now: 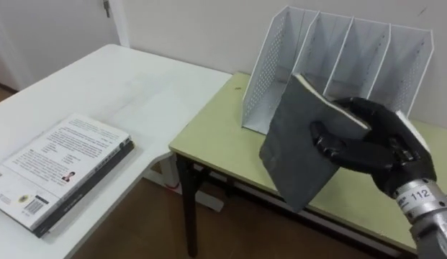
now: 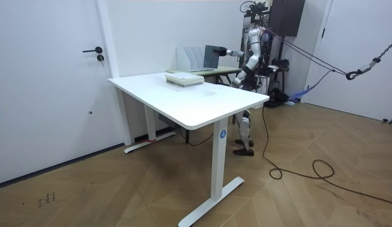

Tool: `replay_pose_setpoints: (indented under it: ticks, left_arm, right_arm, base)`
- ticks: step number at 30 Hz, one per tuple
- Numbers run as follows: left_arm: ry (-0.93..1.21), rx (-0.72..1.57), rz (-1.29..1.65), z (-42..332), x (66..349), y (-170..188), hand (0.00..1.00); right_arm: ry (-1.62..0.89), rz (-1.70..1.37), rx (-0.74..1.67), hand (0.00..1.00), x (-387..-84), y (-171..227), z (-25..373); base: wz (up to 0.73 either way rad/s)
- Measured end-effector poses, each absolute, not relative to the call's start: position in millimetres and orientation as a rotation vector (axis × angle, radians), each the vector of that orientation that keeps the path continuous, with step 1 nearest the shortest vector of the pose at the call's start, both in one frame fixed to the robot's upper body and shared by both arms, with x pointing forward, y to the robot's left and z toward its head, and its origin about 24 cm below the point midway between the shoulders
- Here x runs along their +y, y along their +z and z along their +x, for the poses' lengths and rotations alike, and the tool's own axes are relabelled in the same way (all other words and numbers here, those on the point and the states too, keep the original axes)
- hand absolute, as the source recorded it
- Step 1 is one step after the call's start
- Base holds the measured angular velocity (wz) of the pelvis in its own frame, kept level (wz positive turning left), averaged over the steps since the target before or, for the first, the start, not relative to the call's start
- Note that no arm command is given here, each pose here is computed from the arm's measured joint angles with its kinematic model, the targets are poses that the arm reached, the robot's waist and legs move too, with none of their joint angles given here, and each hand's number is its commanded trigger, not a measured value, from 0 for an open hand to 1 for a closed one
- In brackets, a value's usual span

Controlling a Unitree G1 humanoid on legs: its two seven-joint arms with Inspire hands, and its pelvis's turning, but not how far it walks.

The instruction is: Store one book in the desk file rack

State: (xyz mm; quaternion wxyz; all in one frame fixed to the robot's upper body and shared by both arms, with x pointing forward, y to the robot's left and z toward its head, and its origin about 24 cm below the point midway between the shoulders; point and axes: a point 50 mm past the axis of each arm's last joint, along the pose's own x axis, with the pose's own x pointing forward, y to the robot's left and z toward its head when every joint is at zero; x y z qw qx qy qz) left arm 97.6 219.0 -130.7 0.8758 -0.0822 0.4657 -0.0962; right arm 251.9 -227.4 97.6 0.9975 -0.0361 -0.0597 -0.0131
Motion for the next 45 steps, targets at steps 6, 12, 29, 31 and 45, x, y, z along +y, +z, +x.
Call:
replay_pose_setpoints:
  ticks: [6, 12, 29, 31, 45]
  left_arm:
    - [-0.140, 1.054, -0.186, 78, 215, -145, 0.00]
    - [-0.053, 1.129, -0.185, 59, 219, -153, 0.00]
    - [0.067, 1.180, -0.216, 42, 224, -160, 0.00]
    - [0.071, 1.183, -0.219, 42, 223, -161, 0.00]
    - [0.088, 1.177, -0.207, 46, 222, -161, 0.00]
  right_arm:
    - [-0.271, -0.238, -0.189, 1.00, -234, 110, 257]
    - [-0.448, -0.220, -0.286, 1.00, -236, 127, 259]
    - [-0.649, -0.145, -0.438, 1.00, -240, 157, 265]
    - [-0.659, -0.142, -0.439, 1.00, -240, 157, 265]
    - [-0.667, -0.143, -0.430, 1.00, -241, 156, 267]
  base:
    - [-0.01]
    - [0.00]
    - [0.00]
    - [0.00]
    - [0.00]
